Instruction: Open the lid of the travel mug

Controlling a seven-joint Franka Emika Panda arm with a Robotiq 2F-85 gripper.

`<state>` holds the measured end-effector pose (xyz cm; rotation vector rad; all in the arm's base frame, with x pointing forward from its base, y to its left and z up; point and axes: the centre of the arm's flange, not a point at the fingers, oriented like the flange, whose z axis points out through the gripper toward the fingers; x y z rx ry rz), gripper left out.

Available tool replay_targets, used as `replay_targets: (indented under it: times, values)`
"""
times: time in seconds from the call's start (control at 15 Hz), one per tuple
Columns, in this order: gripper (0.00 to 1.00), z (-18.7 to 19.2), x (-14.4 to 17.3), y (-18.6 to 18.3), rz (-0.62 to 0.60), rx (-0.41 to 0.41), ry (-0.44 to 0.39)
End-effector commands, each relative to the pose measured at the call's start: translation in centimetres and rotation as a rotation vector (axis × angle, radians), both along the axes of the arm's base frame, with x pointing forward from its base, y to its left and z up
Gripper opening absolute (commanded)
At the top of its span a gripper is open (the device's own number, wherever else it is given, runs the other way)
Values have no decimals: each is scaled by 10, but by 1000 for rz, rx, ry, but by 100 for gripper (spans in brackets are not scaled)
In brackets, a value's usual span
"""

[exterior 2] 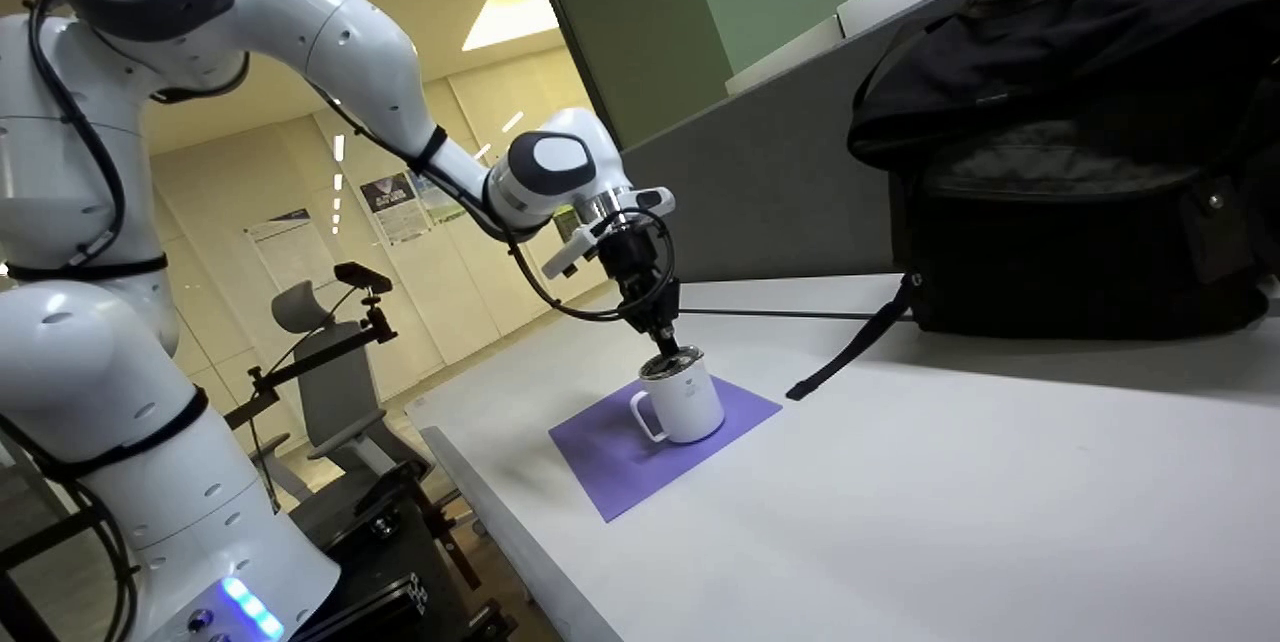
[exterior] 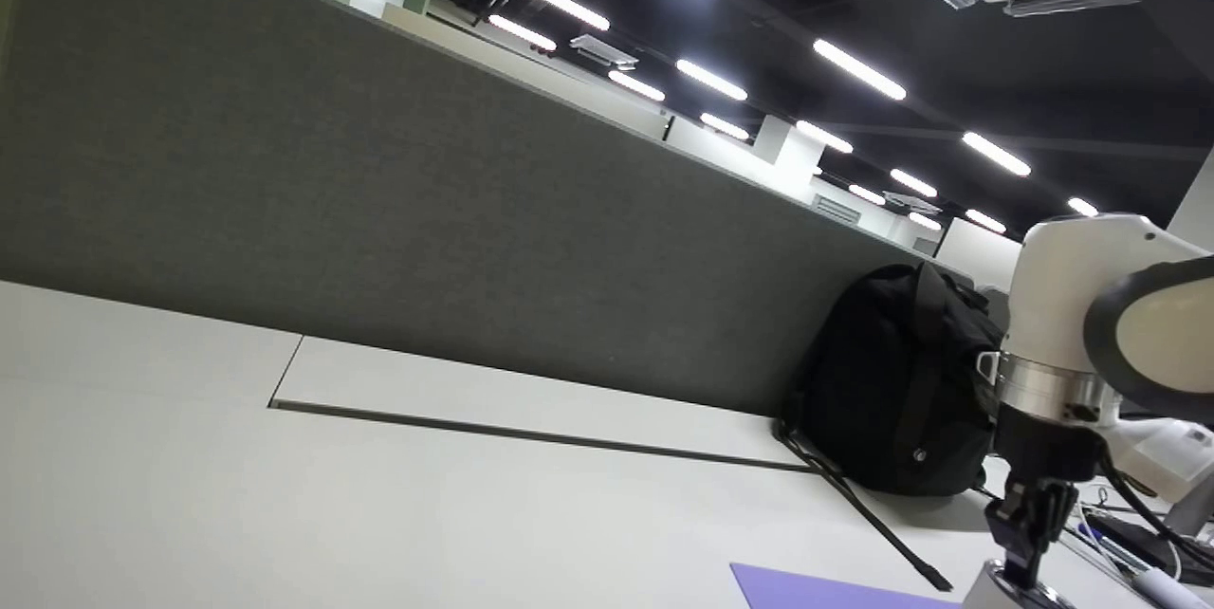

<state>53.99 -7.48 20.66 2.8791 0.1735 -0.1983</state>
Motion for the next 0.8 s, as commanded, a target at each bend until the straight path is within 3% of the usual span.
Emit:
replay_targets:
  times: [0.0,0.67,0.73]
  values:
    - [0,35,9,-10,-32,-33,-83]
    - [0,120,12,-42,-40,67,-180]
    - [26,125,12,-45,-40,79,-176]
